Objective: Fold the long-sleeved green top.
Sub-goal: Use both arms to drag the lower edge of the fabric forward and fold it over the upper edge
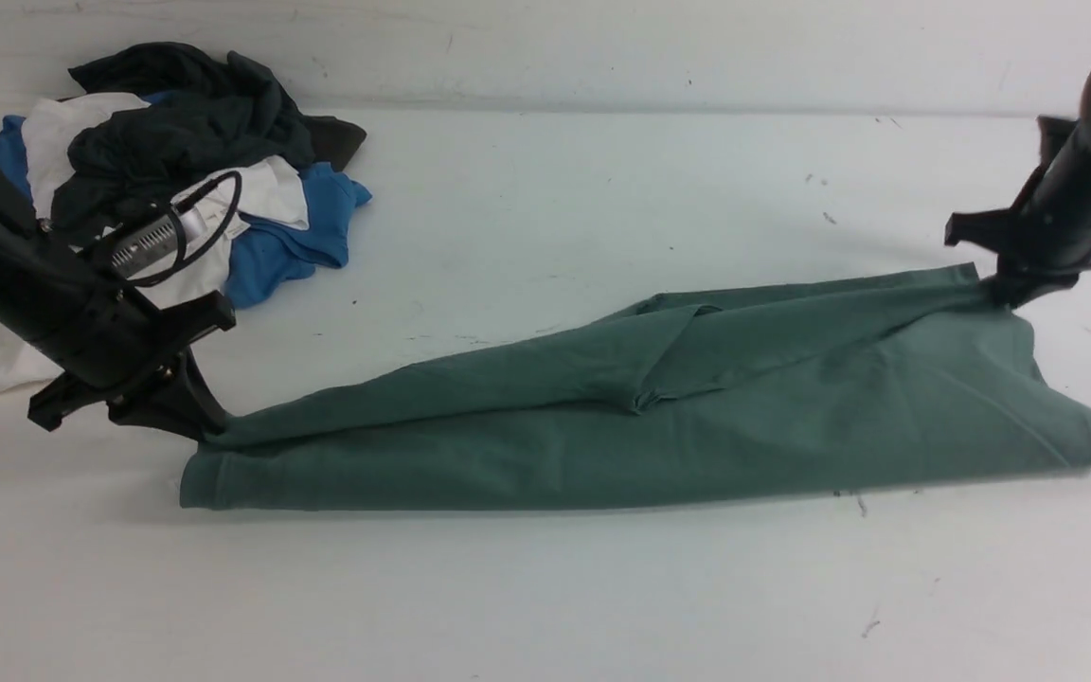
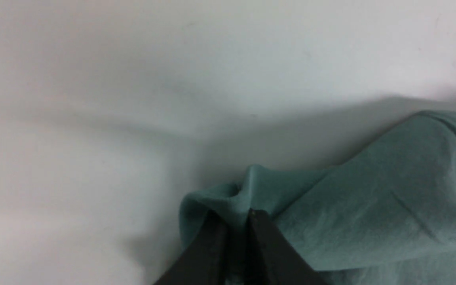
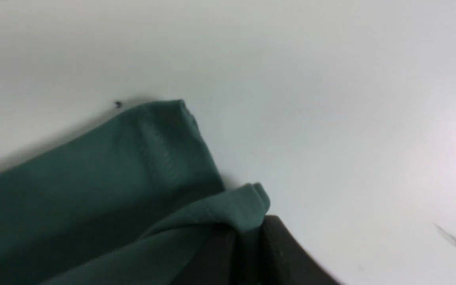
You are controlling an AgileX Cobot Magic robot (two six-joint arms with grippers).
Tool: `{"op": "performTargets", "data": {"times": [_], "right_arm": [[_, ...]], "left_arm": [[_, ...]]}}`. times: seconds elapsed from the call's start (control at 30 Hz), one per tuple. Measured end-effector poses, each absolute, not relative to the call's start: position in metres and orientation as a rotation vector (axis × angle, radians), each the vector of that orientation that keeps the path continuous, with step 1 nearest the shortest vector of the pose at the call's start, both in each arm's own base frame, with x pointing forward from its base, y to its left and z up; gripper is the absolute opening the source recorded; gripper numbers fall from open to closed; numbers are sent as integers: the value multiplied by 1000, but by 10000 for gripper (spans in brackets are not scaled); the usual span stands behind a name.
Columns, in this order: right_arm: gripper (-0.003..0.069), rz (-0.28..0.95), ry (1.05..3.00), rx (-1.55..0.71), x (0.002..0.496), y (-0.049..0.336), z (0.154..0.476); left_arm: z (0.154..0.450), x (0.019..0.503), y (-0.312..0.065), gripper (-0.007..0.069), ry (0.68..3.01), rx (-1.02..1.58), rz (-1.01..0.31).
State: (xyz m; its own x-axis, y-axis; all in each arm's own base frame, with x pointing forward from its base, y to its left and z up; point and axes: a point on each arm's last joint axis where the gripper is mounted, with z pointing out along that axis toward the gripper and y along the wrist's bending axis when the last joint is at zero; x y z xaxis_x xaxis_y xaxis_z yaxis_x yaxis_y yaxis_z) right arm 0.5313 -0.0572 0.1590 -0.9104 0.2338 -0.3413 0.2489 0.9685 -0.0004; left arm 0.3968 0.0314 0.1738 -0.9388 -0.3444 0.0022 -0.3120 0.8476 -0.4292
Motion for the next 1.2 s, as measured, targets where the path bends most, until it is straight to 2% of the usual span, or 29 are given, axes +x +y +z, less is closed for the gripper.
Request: {"op": "performTargets", "data": {"times": [0.1,0.17,0.2,0.23,0.3,0.37,0.43,0.5,0.53,0.57,0.6,0.7,0.73,0.77,0.83,0.93,1.03,1.1,1.13,1.2], "right_arm": [[127,-54,2728,315,546,-58,159],[191,-34,2709,282,552,-57,158],[202,-32,2707,280,552,-57,159],[245,-25,2707,269,552,-56,161],[288,-30,2699,248,551,-56,169],[340,-47,2669,233,548,-57,190],[376,-54,2615,223,543,-56,222],[388,-51,2582,219,539,-56,241],[395,-39,2522,205,529,-54,276],[395,-32,2520,206,528,-53,279],[392,-11,2483,193,517,-51,306],[335,59,2473,172,483,-42,345],[323,64,2461,170,478,-41,353],[284,76,2491,161,460,-39,359],[212,82,2533,157,425,-35,368],[116,85,2591,166,368,-29,374],[31,106,2675,215,310,-23,359],[1,119,2701,237,277,-19,349],[0,119,2701,238,274,-19,348],[-11,118,2681,245,243,-16,338]], "left_arm": [[172,399,32,98,2935,-525,-654],[176,401,34,177,2901,-496,-627],[176,401,34,183,2899,-494,-625],[180,402,34,232,2881,-474,-610],[184,403,35,278,2858,-463,-598],[192,405,36,322,2834,-438,-589],[204,411,36,335,2803,-400,-582],[213,415,37,335,2786,-377,-581],[232,422,37,320,2754,-331,-585],[232,421,36,316,2758,-328,-588],[247,424,33,286,2749,-287,-602],[278,427,11,150,2745,-137,-632],[280,426,8,130,2747,-123,-635],[288,426,-11,65,2743,-25,-642],[291,424,-43,20,2742,140,-652],[287,416,-98,-4,2752,378,-657],[277,403,-149,-3,2774,594,-621],[269,394,-176,4,2780,735,-536],[269,394,-176,6,2778,734,-535],[262,386,-206,39,2715,882,-376]]}}
